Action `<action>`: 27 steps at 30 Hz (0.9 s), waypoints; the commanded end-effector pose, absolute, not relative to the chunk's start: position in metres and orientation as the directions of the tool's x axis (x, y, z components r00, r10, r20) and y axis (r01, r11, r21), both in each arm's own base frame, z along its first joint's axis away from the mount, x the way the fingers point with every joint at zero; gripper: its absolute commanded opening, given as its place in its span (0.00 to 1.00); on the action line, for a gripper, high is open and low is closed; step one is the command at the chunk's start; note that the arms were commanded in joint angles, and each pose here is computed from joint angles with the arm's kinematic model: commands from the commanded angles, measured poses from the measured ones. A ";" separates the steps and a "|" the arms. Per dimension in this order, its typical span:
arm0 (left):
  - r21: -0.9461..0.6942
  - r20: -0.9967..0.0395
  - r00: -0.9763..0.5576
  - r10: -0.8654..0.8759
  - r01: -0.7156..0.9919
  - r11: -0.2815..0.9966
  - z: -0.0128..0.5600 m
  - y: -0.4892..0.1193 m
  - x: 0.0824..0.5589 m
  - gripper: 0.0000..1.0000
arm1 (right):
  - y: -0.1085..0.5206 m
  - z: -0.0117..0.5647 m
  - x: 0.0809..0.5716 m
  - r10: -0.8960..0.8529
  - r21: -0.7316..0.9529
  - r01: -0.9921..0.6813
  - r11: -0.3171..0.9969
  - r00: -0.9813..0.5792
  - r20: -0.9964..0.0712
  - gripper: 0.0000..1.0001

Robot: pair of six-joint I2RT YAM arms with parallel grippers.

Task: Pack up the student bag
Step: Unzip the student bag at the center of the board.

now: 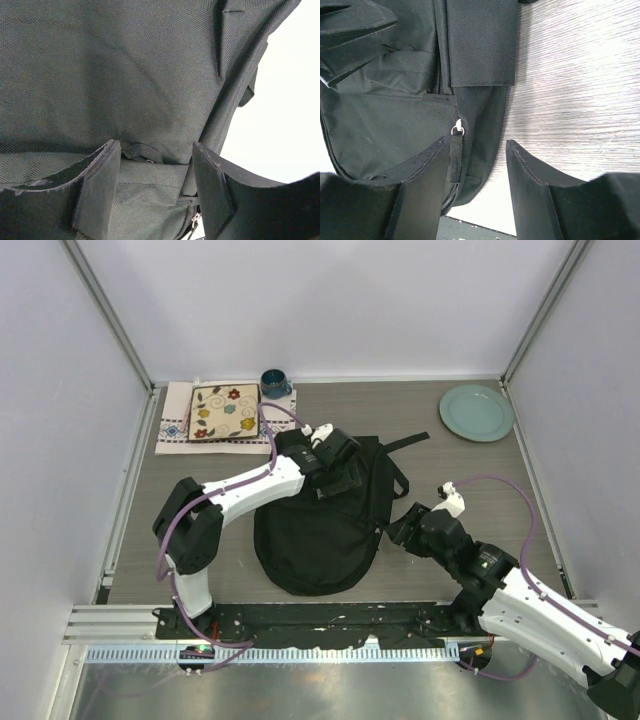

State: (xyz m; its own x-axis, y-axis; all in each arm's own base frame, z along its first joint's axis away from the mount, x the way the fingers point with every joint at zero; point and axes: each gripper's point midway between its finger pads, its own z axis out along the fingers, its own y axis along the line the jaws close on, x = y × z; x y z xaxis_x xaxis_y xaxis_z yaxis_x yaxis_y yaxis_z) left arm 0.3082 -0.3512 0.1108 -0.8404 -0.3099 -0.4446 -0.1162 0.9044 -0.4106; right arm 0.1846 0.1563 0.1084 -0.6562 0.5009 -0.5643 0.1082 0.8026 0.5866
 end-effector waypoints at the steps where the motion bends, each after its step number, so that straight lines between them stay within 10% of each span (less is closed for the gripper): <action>1: -0.440 -0.440 -0.833 -0.336 -0.126 0.889 0.113 -0.356 0.312 0.61 | 0.154 0.115 0.193 0.513 0.588 0.100 0.803 -0.618 -0.595 0.54; 7: -0.439 -0.419 -0.845 -0.331 -0.131 0.889 0.101 -0.361 0.310 0.45 | 0.155 0.117 0.194 0.508 0.585 0.095 0.806 -0.617 -0.601 0.54; 27: -0.286 -0.441 -0.864 -0.242 -0.120 0.951 0.076 -0.341 0.302 0.41 | 0.155 0.121 0.195 0.501 0.581 0.084 0.810 -0.614 -0.610 0.53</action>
